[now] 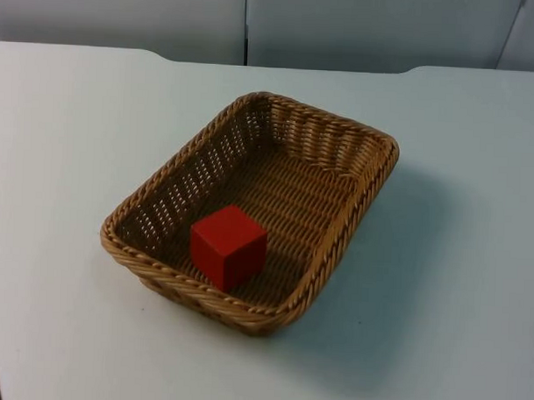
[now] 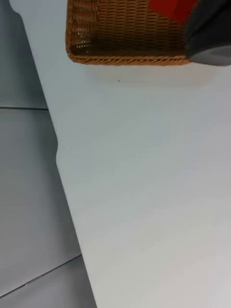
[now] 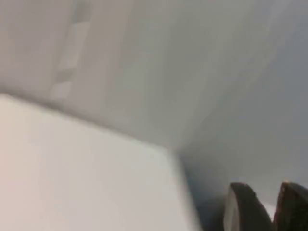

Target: Pick up the basket with the left hand and place the cube into the basket with the right hand.

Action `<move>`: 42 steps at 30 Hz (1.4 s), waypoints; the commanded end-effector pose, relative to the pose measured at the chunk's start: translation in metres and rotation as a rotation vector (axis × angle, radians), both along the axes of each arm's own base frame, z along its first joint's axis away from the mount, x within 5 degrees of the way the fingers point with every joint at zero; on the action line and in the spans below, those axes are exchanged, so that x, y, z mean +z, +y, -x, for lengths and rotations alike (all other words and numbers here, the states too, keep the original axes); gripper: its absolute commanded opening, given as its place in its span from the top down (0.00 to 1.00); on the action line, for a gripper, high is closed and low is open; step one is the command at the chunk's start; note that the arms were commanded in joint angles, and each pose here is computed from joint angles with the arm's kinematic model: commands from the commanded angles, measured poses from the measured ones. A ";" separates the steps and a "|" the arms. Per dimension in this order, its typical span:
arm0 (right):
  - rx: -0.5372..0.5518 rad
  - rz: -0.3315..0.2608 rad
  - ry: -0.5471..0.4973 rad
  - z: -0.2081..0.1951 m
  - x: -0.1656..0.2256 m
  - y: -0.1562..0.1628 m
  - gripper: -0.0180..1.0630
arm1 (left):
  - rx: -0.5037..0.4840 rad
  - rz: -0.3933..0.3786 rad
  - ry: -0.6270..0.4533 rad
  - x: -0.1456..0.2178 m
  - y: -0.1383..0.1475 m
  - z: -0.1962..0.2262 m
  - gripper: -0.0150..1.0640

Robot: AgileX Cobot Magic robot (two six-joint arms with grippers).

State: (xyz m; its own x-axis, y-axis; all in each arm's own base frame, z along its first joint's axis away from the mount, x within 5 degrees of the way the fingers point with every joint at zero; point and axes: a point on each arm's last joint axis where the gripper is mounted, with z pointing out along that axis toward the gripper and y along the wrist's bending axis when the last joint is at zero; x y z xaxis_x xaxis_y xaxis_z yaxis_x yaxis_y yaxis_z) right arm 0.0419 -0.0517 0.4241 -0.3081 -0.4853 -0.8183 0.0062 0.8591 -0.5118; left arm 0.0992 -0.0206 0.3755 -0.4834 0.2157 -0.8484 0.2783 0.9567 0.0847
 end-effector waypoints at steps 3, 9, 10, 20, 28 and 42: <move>0.389 -0.220 0.285 0.011 -0.032 0.041 0.78 | -0.023 0.061 0.011 -0.006 -0.003 0.013 0.99; 0.666 -0.276 0.445 0.015 -0.076 0.075 0.78 | -0.032 0.051 0.007 -0.029 -0.001 0.031 0.99; 0.678 -0.281 0.449 0.015 -0.084 0.076 0.78 | -0.034 0.045 0.006 -0.034 -0.001 0.034 0.99; 0.720 -0.350 0.414 0.035 -0.126 0.065 0.78 | -0.037 0.038 -0.112 -0.055 0.005 0.071 0.99; 0.700 -0.405 0.364 0.053 -0.143 0.049 0.78 | -0.050 0.044 -0.149 -0.072 0.007 0.096 0.99; 0.638 -0.367 0.315 0.045 -0.146 0.045 0.78 | -0.063 0.034 -0.077 -0.094 0.007 0.110 0.99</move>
State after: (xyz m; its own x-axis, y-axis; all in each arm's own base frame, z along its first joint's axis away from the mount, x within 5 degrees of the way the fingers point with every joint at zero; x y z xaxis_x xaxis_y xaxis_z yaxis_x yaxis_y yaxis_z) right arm -0.0047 -0.0061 0.2795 -0.3137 -0.3619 -0.8779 -0.6502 0.7556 -0.0791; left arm -0.0102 -0.0130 0.2849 -0.3905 0.2142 -0.8954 0.3256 0.9418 0.0833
